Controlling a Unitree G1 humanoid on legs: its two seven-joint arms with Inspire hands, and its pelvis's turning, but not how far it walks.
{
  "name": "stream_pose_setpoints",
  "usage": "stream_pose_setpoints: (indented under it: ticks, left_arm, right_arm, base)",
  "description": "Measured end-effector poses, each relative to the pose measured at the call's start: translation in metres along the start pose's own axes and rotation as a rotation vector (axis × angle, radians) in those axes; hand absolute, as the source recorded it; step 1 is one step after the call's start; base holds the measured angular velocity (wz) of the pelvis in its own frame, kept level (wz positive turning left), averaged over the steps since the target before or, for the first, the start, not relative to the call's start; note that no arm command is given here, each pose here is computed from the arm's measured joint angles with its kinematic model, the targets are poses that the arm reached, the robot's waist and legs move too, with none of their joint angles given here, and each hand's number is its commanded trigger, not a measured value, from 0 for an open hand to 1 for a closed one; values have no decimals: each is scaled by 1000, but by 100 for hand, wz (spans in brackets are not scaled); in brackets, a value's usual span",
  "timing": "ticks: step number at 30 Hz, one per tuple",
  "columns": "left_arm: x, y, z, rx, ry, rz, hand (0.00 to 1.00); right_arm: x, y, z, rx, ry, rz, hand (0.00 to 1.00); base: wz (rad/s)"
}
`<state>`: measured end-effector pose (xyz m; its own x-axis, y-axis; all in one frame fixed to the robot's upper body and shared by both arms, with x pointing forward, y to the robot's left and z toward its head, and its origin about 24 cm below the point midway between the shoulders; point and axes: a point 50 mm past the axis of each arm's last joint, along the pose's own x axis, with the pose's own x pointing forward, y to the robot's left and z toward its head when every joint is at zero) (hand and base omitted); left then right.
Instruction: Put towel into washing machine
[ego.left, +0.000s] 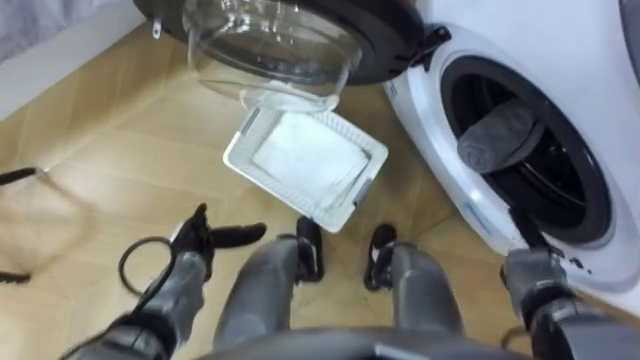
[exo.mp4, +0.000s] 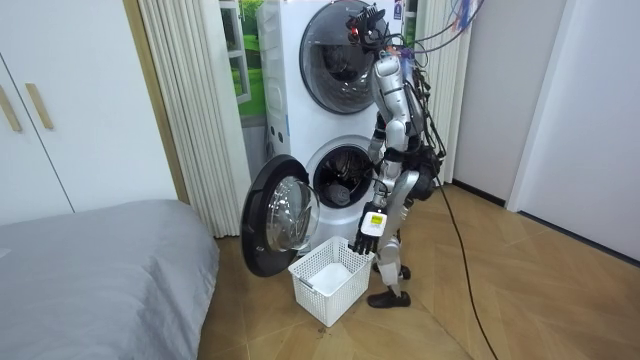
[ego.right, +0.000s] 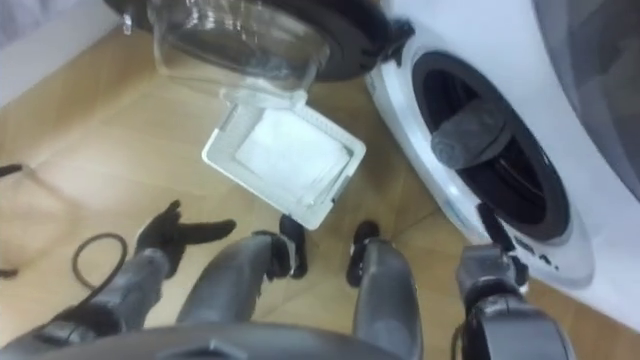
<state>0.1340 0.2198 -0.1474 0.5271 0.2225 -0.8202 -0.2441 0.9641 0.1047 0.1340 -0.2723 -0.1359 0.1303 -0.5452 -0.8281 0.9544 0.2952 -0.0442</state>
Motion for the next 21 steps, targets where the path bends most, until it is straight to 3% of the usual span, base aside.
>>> stream_pose_setpoints:
  ticks: [4, 7, 21]
  left_arm:
    - [-4, 28, -16, 29, 55, 77, 0]
    - [-7, 32, -26, 58, 90, 87, 0]
    - [-33, 54, -85, -39, 270, 167, 0]
  right_arm:
    - [4, -18, -11, -402, -42, 81, 0]
    - [4, -24, -19, -595, -26, 142, 0]
    - [1, -58, -51, -990, 91, 308, 0]
  base:
    - [1]
    - [6]
    - [6]
